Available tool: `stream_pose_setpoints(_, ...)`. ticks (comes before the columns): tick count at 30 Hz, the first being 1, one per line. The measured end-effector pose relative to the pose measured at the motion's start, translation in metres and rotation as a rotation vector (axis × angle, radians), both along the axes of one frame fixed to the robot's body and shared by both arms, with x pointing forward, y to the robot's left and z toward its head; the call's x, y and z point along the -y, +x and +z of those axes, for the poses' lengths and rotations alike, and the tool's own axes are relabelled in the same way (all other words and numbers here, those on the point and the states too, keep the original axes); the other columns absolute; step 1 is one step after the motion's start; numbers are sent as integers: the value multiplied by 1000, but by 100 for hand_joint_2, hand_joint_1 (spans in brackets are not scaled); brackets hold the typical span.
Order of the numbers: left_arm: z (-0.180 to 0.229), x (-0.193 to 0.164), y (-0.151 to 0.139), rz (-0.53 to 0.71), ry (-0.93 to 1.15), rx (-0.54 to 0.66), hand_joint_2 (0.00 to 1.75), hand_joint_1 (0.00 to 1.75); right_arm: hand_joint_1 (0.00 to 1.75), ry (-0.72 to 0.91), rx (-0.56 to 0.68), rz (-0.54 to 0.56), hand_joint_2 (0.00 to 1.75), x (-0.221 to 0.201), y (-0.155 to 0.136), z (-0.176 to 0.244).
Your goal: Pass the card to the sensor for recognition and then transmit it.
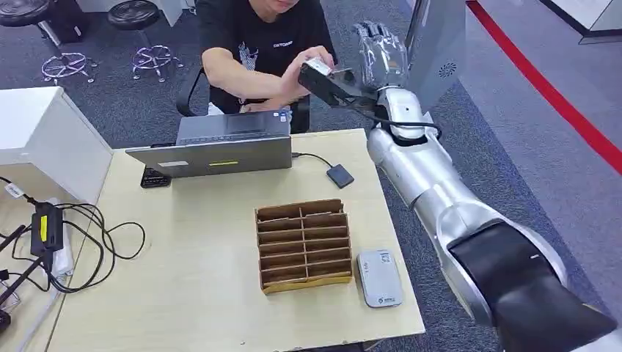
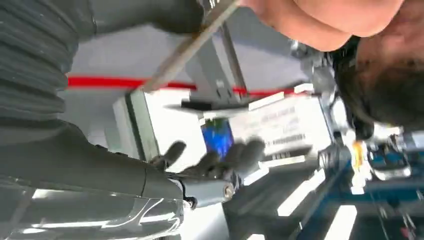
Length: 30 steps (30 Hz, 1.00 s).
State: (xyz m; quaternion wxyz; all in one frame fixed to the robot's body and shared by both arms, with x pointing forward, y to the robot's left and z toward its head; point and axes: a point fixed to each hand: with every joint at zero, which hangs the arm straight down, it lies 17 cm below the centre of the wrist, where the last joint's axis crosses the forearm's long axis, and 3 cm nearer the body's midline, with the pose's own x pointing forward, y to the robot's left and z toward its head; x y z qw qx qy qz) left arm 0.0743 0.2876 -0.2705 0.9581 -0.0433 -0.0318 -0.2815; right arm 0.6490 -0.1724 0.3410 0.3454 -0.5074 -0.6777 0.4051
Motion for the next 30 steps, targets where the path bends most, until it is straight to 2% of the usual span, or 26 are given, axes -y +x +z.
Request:
stream_pose_setpoints(5,1,-1,3,-17,6,1,175,0,175,-52,142,48,175,-15,-7,36)
stream_pose_setpoints(21,-1,-3,-1,-11,12,12,175,0,175,50,149,274,175,-55,-26,36)
stream_pose_setpoints(30,-2,-6,-10,-8,16,1,175,0,175,59,167,322,175,-70,-40,32)
